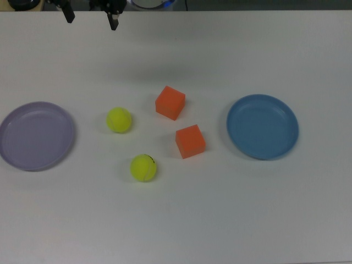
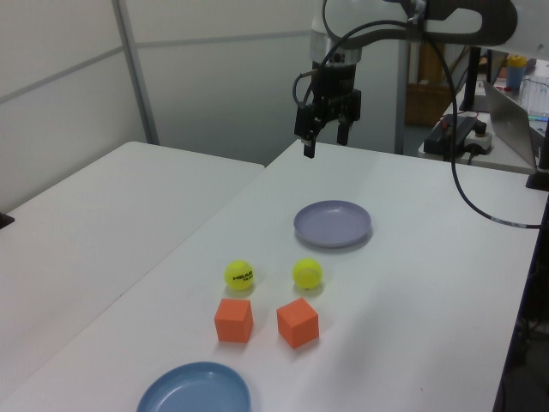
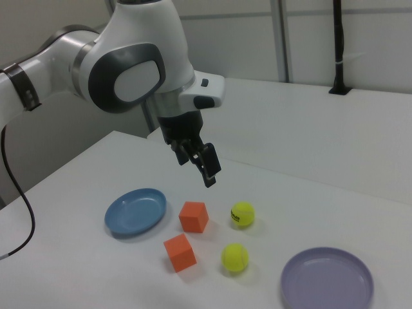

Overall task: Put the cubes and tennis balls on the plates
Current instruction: 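Move the open gripper down over the first orange cube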

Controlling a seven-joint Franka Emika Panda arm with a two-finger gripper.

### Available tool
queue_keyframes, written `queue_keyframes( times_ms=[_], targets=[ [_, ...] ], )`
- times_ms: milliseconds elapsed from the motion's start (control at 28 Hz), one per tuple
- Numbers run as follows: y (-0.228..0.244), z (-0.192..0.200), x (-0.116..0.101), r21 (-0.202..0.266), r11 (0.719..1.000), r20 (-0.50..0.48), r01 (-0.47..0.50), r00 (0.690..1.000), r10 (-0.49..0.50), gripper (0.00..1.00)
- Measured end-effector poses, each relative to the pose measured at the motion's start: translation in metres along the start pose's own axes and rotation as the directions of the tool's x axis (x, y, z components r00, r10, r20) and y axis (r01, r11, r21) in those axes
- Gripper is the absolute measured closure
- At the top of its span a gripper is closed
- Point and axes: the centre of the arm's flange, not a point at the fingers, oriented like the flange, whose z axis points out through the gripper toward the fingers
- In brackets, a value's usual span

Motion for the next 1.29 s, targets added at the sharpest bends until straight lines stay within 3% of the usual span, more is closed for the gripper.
queue_keyframes(
  times_ms=[500, 714, 1286],
  targets=[
    [-0.013, 0.042, -0.005, 0.021, 0.998, 0.076, -0.054, 0.996, 0.052, 0.00],
    [-0.041, 0.079, -0.007, 0.037, 0.993, 0.018, -0.116, 0.993, 0.115, 0.00],
    [-0.091, 0.169, -0.053, 0.047, 0.992, -0.004, -0.121, 0.993, 0.121, 0.00]
  ],
)
